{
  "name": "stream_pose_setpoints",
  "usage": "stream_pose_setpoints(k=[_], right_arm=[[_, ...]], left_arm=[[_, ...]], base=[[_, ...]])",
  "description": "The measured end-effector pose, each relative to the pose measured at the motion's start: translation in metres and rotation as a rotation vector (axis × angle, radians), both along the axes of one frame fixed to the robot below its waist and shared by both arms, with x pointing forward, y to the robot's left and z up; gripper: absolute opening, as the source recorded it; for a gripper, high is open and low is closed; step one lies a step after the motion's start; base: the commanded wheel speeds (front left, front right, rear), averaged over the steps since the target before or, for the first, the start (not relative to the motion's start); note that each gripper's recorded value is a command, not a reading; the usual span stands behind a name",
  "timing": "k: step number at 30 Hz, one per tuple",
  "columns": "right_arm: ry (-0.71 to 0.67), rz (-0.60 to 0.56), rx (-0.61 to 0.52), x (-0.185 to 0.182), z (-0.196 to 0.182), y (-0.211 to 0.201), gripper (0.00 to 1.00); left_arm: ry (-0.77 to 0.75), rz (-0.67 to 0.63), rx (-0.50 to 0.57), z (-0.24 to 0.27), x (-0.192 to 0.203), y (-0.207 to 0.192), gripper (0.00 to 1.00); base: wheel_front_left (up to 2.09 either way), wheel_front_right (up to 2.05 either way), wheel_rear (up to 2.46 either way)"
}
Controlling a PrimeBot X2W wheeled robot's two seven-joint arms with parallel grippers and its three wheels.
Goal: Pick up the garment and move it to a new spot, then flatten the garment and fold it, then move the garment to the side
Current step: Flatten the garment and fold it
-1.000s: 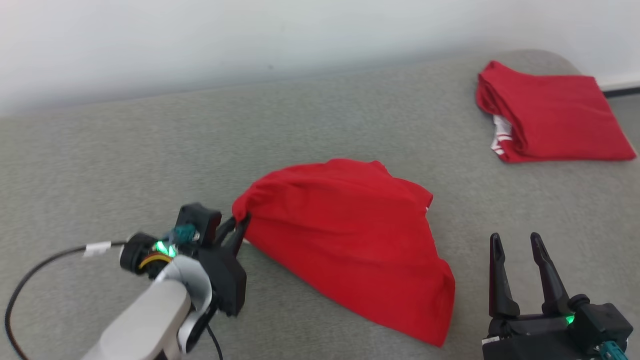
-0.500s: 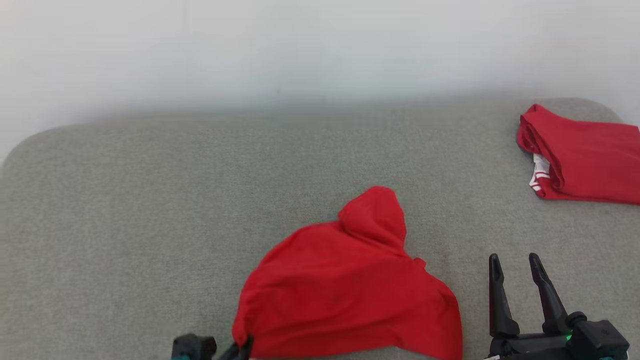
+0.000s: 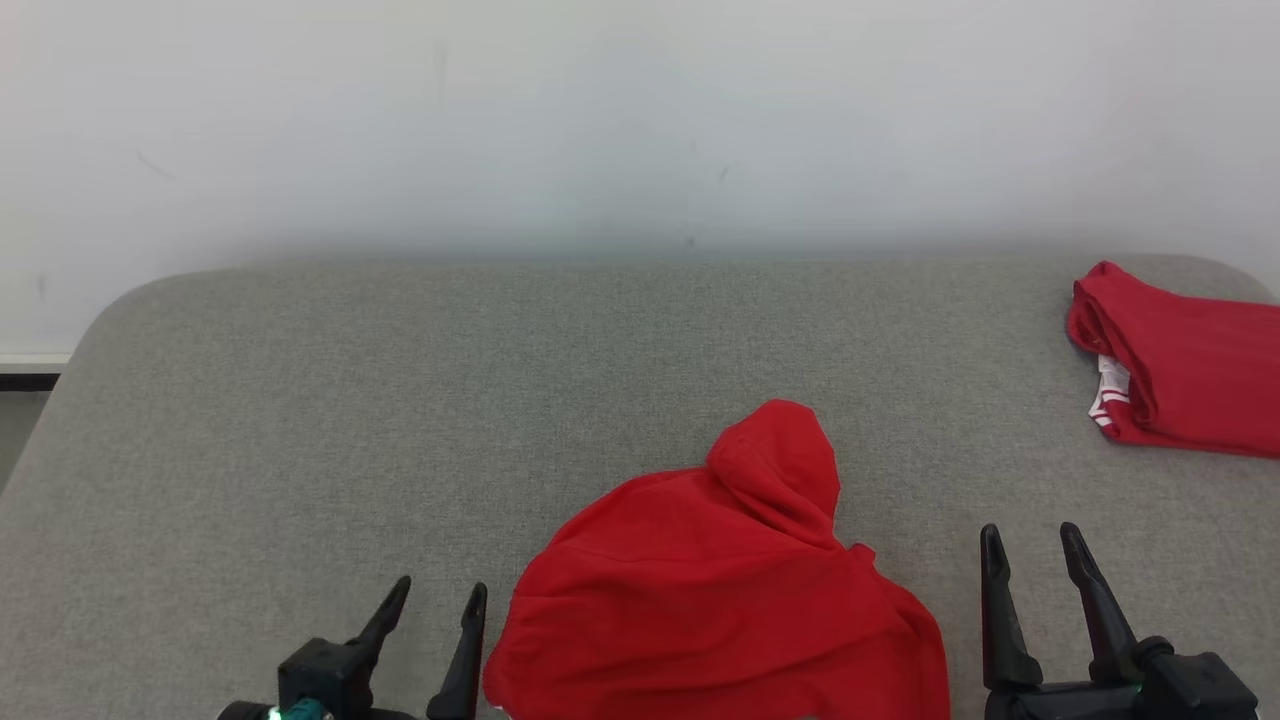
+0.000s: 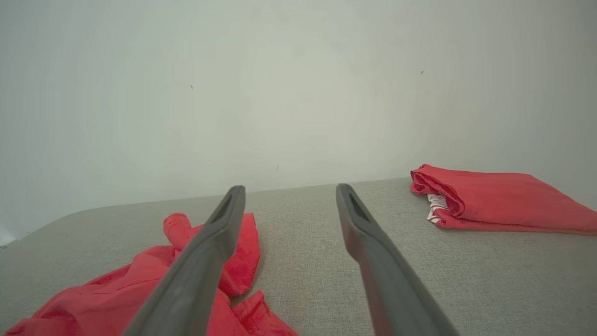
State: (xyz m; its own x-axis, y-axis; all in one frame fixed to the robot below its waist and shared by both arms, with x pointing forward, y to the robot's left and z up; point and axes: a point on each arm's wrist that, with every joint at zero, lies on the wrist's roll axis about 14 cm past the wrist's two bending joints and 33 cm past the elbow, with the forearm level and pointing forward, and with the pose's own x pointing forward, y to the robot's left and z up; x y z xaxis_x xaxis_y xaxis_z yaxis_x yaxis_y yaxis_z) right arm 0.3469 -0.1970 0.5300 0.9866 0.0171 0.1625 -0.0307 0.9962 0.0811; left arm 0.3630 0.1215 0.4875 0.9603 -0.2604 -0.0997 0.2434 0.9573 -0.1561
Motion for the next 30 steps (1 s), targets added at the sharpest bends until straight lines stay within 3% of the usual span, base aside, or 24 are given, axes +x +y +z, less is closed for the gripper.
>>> stream_pose_setpoints(k=[10, 14, 23, 30], right_arm=[[-0.010, 0.012, -0.003, -0.001, 0.003, 0.003, 1.00], [0.012, 0.013, -0.003, -0.004, -0.004, 0.003, 1.00], [0.098, 0.015, 0.005, -0.008, -0.031, 0.002, 1.00], [0.171, 0.099, -0.045, -0.001, -0.046, 0.018, 1.00]], left_arm=[[-0.212, 0.211, 0.035, 0.056, 0.001, 0.063, 1.00], [-0.229, 0.292, 0.060, 0.056, -0.011, 0.090, 1.00], [-0.186, 0.353, 0.058, 0.034, -0.031, 0.104, 1.00], [-0.193, 0.360, 0.049, 0.031, -0.032, 0.104, 1.00]], base=[[0.00, 0.00, 0.00], [0.00, 0.00, 0.00], [0.00, 0.00, 0.00], [0.00, 0.00, 0.00]])
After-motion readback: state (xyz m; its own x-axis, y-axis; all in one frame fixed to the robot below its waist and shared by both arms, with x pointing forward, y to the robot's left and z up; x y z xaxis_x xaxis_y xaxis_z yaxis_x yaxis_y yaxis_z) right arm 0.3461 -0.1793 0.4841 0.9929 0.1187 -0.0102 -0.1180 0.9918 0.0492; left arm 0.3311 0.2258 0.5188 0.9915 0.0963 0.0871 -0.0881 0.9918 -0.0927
